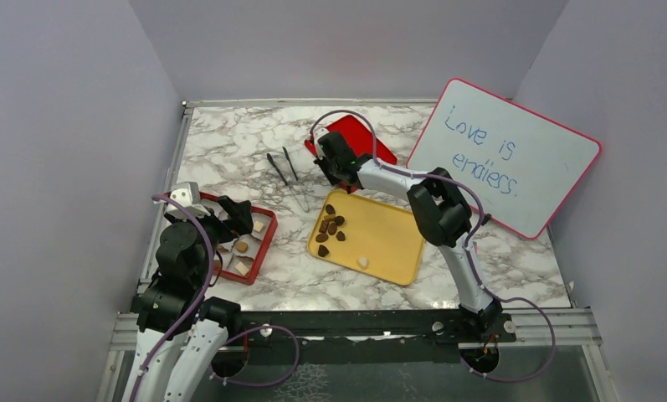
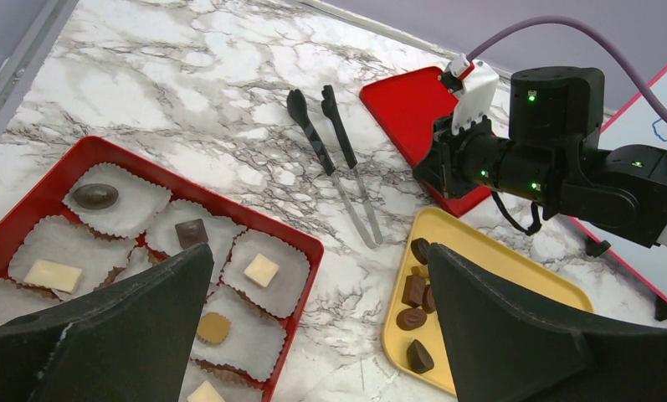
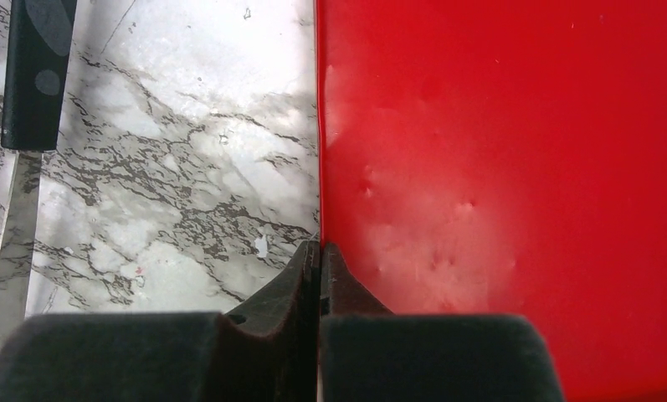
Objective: Pack the chocolate
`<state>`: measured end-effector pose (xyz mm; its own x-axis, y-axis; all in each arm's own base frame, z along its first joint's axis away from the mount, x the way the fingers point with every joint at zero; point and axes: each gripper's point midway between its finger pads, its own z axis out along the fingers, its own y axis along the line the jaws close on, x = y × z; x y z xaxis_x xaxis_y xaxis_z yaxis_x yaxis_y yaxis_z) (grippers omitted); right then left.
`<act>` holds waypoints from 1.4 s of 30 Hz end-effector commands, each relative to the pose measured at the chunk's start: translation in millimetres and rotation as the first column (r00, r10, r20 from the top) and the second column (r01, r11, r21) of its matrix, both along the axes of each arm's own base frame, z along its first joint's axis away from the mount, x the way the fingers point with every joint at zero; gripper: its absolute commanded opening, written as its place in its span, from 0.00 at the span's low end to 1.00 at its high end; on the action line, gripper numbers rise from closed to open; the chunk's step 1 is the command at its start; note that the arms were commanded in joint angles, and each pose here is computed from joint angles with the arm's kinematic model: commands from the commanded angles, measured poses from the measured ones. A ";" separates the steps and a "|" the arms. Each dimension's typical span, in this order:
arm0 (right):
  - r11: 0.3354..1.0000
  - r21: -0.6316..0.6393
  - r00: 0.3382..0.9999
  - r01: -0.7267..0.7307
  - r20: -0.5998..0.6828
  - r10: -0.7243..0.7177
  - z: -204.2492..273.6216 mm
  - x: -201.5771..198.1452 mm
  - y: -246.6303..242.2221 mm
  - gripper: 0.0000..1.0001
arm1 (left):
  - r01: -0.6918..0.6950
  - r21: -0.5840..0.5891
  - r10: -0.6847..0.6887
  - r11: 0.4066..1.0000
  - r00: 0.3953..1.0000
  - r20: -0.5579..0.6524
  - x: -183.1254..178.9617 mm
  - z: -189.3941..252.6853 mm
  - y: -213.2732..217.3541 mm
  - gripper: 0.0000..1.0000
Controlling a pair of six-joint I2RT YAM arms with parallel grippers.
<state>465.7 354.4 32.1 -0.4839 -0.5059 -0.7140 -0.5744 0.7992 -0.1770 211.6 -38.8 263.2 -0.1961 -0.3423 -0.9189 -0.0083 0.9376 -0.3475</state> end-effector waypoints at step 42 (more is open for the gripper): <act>0.908 0.368 0.980 -0.197 0.086 0.178 195.7 -107.2 -20.1 0.01 | 0.348 0.488 -0.517 0.800 0.813 0.267 57.5 38.5 -77.2 0.80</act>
<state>389.1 335.1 210.4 -0.3219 -0.3282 -0.8880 -0.6779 0.7347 -0.0258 267.1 -82.7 249.7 -0.2163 -0.1170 -0.9693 0.2324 0.9581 -0.1675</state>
